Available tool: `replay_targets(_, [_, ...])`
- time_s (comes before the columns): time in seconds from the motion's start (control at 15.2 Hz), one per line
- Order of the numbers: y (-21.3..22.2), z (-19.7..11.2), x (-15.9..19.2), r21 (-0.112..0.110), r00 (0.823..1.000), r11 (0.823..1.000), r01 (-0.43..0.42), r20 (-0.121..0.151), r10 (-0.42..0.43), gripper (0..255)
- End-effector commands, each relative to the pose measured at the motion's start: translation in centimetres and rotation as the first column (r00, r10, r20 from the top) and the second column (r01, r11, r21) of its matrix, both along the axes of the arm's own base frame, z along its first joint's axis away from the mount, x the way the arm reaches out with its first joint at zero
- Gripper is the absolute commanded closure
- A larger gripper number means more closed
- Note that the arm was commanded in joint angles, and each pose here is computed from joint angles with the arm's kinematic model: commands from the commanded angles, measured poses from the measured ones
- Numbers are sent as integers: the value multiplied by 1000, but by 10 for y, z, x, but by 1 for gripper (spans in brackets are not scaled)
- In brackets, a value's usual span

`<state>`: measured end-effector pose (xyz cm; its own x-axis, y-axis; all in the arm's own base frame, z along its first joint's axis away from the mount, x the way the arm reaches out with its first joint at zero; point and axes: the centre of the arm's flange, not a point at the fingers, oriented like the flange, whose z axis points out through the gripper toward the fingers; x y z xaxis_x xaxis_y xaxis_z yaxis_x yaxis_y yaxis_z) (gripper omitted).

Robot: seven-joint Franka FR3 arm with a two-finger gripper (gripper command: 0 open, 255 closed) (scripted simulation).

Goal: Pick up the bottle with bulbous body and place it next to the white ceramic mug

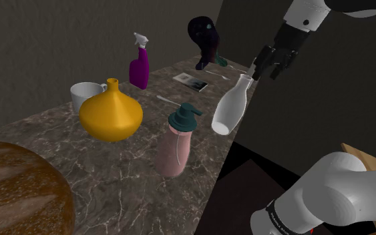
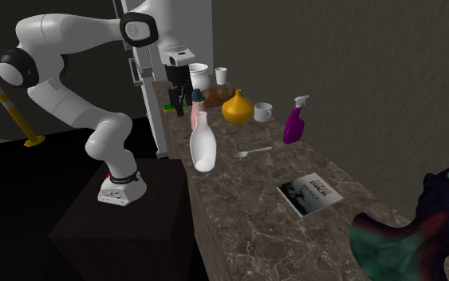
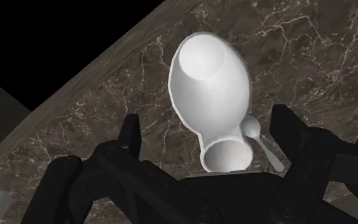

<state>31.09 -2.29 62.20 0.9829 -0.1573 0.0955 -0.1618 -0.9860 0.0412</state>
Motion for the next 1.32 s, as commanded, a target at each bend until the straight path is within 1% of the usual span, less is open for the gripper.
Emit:
replay_targets(0.0, [0,0,0,0,1000,1000,0,0,0,0])
replay_targets(0.26, [9,-15,39,22,998,1000,-3,66,2,0])
replay_targets(0.79, [8,-54,45,22,998,1000,-3,66,2,0])
replay_targets(1.25, [8,-54,45,22,998,1000,-3,66,2,0])
